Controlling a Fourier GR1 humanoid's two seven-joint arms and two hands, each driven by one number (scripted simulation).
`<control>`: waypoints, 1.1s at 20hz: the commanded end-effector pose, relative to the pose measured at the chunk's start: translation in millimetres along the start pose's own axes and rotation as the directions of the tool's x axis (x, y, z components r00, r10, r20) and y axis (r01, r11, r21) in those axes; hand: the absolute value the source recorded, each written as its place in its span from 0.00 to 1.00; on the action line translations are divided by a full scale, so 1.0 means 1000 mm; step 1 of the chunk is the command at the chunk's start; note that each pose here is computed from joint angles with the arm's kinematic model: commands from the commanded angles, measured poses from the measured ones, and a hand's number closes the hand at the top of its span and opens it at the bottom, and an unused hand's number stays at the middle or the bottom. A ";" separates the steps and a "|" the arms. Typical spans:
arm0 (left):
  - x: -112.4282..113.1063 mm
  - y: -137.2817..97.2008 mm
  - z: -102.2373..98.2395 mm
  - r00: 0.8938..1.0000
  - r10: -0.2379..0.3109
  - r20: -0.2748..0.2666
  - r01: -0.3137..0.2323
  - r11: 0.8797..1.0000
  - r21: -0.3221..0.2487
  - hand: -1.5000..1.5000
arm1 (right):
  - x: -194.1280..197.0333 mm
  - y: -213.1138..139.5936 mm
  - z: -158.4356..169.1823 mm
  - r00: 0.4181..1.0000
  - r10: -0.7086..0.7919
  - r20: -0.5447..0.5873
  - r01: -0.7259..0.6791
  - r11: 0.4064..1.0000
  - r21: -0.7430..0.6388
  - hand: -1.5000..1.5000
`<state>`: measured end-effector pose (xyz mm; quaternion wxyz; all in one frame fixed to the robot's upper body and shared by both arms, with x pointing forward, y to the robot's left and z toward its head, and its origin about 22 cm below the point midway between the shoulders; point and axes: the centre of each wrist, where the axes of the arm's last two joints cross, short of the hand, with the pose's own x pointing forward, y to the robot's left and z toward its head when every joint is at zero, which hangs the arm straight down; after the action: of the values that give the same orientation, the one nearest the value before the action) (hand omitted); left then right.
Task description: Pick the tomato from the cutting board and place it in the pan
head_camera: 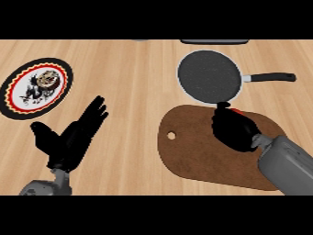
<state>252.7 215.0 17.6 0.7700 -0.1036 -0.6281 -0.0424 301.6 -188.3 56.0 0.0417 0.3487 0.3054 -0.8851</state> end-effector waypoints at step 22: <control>-0.006 0.022 0.012 1.000 0.008 -0.012 -0.007 0.997 0.076 0.50 | 0.060 -0.043 0.024 0.444 -0.890 0.103 0.668 0.252 -0.701 1.00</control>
<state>245.9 232.4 9.2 0.7763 -0.0830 -0.6247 -0.0129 247.7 -158.4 36.0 -0.2822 0.2711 0.6561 -0.6453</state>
